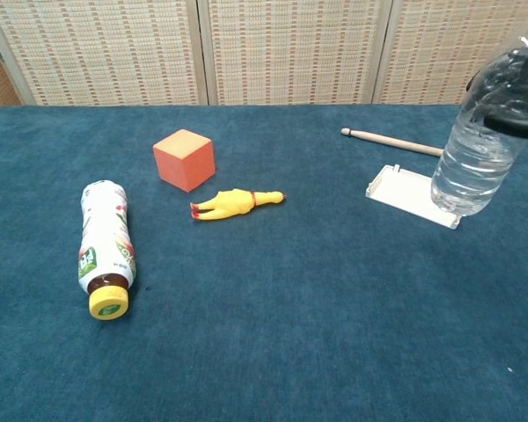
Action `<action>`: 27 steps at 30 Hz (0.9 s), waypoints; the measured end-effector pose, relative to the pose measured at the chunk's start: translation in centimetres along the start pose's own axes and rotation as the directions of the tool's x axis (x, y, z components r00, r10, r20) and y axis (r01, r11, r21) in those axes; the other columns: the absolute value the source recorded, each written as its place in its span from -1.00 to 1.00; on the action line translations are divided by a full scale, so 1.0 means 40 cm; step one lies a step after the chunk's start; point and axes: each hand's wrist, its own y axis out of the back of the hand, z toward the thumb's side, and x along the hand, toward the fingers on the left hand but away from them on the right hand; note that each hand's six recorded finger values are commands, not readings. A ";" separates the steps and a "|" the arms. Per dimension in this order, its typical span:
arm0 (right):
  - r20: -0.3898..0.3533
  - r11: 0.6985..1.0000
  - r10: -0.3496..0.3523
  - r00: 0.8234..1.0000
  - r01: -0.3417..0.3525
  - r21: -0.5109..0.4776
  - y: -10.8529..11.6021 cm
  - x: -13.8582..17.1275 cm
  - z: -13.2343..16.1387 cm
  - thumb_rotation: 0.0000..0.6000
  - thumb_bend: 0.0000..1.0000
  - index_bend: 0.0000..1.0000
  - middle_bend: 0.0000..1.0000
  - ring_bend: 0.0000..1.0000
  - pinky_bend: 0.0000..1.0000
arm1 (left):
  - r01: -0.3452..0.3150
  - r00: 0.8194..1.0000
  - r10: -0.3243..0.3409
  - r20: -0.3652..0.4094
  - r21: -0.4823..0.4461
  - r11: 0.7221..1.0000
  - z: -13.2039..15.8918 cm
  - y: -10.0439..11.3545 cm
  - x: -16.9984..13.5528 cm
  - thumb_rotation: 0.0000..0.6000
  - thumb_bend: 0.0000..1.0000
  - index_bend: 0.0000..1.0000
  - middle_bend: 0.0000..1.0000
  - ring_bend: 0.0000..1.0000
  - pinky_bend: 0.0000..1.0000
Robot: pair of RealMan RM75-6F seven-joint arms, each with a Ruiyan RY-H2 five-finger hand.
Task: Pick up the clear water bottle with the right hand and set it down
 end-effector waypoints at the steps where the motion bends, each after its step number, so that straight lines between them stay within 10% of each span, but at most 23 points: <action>1: 0.010 0.996 0.009 1.000 -0.008 -0.084 0.002 0.000 -0.002 1.00 0.02 0.57 0.44 0.23 0.32 | 0.000 1.000 0.000 -0.001 0.001 1.000 -0.001 0.000 0.000 1.00 -0.25 -0.58 -0.35 -0.54 -0.15; 9: 0.072 0.966 0.017 0.997 0.002 -0.259 0.023 -0.001 -0.028 1.00 0.02 0.57 0.44 0.23 0.33 | 0.002 1.000 -0.002 -0.003 -0.002 1.000 -0.001 -0.001 0.001 1.00 -0.26 -0.58 -0.35 -0.54 -0.15; 14: 0.081 0.999 -0.031 0.996 0.033 -0.029 0.043 -0.004 -0.049 1.00 0.02 0.59 0.45 0.24 0.33 | -0.002 1.000 0.002 -0.005 -0.003 1.000 -0.003 0.001 0.000 1.00 -0.26 -0.58 -0.35 -0.54 -0.15; 17: 0.064 0.968 -0.075 0.995 0.057 0.245 0.056 -0.009 -0.061 1.00 0.02 0.59 0.45 0.24 0.33 | -0.001 1.000 0.001 -0.007 -0.006 1.000 -0.004 0.001 0.000 1.00 -0.26 -0.58 -0.35 -0.54 -0.15; 20: 0.040 0.822 -0.117 0.992 0.074 0.565 0.067 -0.014 -0.072 1.00 0.02 0.59 0.45 0.24 0.33 | -0.005 1.000 0.005 -0.005 -0.005 1.000 -0.003 0.004 0.000 1.00 -0.26 -0.58 -0.35 -0.54 -0.15; 22: 0.030 0.664 -0.137 0.990 0.069 0.745 0.071 -0.015 -0.079 1.00 0.02 0.59 0.45 0.24 0.33 | -0.006 1.000 0.006 -0.004 -0.002 1.000 -0.003 0.004 -0.001 1.00 -0.26 -0.59 -0.35 -0.54 -0.15; 27: 0.016 0.347 -0.152 0.988 0.038 0.937 0.067 -0.014 -0.087 1.00 0.02 0.59 0.45 0.24 0.33 | -0.007 1.000 0.007 -0.001 -0.004 1.000 -0.001 0.005 -0.001 1.00 -0.25 -0.59 -0.35 -0.54 -0.15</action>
